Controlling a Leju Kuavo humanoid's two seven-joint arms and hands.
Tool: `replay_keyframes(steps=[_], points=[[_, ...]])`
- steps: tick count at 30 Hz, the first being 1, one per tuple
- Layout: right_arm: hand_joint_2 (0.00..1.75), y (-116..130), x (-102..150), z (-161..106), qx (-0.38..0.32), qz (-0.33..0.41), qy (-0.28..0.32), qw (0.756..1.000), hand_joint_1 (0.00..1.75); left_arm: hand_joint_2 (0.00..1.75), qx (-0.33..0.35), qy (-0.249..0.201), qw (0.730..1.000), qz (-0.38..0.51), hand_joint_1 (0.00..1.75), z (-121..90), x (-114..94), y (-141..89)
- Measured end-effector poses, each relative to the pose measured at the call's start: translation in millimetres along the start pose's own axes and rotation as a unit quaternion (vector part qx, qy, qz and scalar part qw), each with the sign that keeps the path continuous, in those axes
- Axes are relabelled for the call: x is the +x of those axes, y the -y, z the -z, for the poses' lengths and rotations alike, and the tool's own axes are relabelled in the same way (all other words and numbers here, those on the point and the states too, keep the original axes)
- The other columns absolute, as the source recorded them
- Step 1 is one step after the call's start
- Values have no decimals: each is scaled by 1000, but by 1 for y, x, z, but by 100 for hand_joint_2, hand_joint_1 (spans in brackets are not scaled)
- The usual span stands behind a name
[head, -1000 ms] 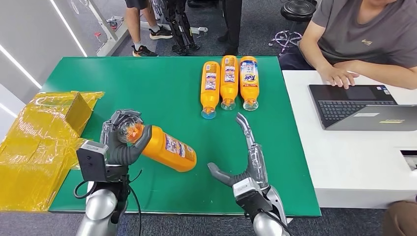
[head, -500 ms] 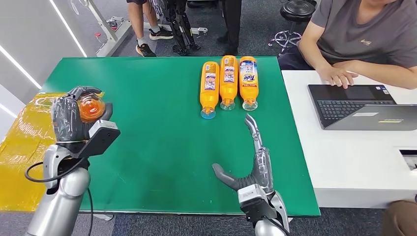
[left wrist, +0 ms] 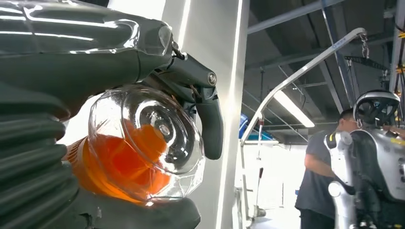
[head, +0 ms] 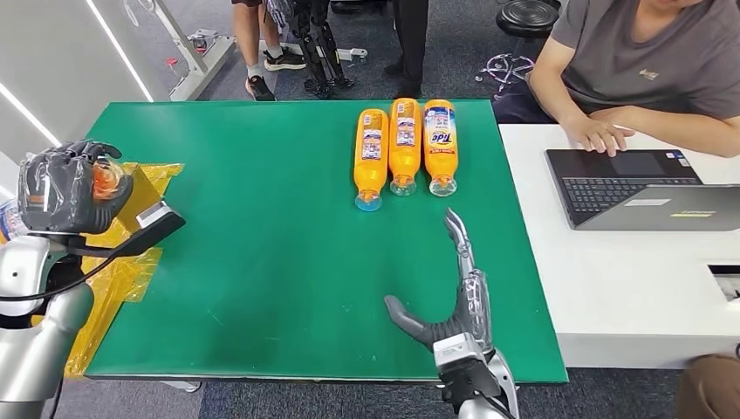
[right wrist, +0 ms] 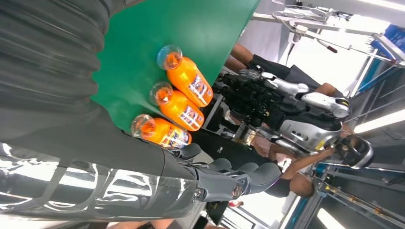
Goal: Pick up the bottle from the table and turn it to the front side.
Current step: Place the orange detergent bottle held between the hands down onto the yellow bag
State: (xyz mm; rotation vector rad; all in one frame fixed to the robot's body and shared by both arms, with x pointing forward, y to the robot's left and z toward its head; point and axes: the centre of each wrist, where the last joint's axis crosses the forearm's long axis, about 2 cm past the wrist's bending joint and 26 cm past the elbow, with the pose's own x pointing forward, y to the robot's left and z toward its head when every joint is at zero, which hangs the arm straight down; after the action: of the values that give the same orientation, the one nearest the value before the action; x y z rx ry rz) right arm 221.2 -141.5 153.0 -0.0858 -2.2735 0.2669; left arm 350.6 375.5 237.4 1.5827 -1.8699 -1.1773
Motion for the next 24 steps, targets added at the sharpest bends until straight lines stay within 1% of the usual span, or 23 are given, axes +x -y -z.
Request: replay_keyframes(steps=[4, 7, 10, 12, 16, 20, 22, 24], points=[[175, 1, -1, -2, 1, 2, -5, 1000, 0, 175, -23, -1, 999, 22, 175, -5, -9, 1], [175, 1, 0, -2, 8, 8, -5, 1000, 0, 175, -58, 3, 998, 34, 175, -10, -14, 2], [175, 2, 0, 0, 15, 18, -7, 1000, 0, 175, -108, 15, 993, 37, 175, -22, -19, 7], [175, 3, 0, 1, 19, 24, -8, 999, 0, 175, -148, 31, 988, 38, 175, -34, -20, 12], [175, 4, -2, 3, 25, 36, -8, 999, 0, 175, -233, 73, 969, 28, 175, -61, -21, 27], [175, 6, -2, 5, 26, 41, -4, 999, 0, 175, -323, 132, 937, -10, 175, -82, -26, 41], [175, 7, -2, 5, 24, 40, -3, 999, 0, 175, -350, 145, 925, -15, 175, -85, -30, 46], [175, 8, -3, 6, 21, 39, -3, 999, 0, 175, -369, 154, 917, -14, 175, -81, -36, 53]])
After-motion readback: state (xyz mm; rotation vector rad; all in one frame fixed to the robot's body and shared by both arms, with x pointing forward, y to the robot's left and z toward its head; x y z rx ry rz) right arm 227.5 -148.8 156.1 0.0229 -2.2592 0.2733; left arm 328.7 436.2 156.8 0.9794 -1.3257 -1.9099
